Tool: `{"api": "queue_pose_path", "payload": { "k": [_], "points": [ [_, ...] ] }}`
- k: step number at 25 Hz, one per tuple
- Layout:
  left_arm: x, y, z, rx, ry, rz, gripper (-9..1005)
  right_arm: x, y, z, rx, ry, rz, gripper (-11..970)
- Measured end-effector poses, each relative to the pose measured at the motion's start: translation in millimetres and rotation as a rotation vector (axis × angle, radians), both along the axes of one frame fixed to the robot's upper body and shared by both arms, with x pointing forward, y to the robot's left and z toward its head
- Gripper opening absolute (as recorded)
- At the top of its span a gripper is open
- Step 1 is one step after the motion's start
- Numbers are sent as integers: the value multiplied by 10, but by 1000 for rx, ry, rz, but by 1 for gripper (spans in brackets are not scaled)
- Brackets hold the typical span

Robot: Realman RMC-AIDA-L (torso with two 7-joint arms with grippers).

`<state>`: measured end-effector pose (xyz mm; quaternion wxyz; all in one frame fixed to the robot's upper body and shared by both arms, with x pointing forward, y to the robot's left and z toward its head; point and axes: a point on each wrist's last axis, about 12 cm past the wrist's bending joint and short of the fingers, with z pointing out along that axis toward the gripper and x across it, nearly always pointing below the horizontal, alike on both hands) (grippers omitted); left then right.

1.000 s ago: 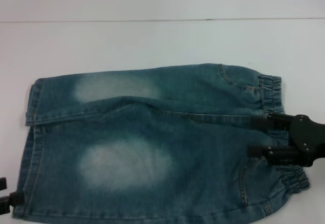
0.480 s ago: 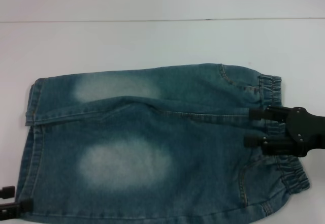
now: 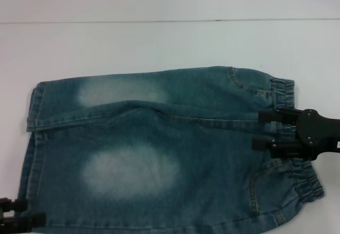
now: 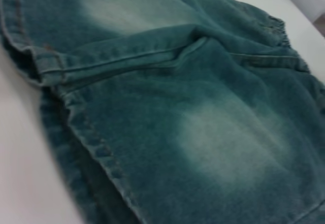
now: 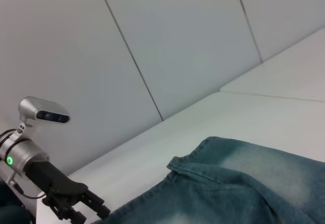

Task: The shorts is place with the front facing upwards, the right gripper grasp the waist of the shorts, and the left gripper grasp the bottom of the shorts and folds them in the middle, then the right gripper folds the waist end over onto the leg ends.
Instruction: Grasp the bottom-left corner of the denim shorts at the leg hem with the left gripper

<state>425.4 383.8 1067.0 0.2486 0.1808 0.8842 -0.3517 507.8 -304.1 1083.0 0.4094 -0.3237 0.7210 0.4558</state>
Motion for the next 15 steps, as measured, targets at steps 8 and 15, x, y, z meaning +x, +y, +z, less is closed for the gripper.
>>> {"api": "queue_pose_path", "payload": {
  "k": [8, 15],
  "points": [
    [19, 96, 84, 52, -6, 40, 849, 12, 3, -5, -4, 0, -5, 910],
    [40, 108, 33, 99, 39, 63, 838, 36, 18, 0, -7, -2, -5, 907]
  ]
}}
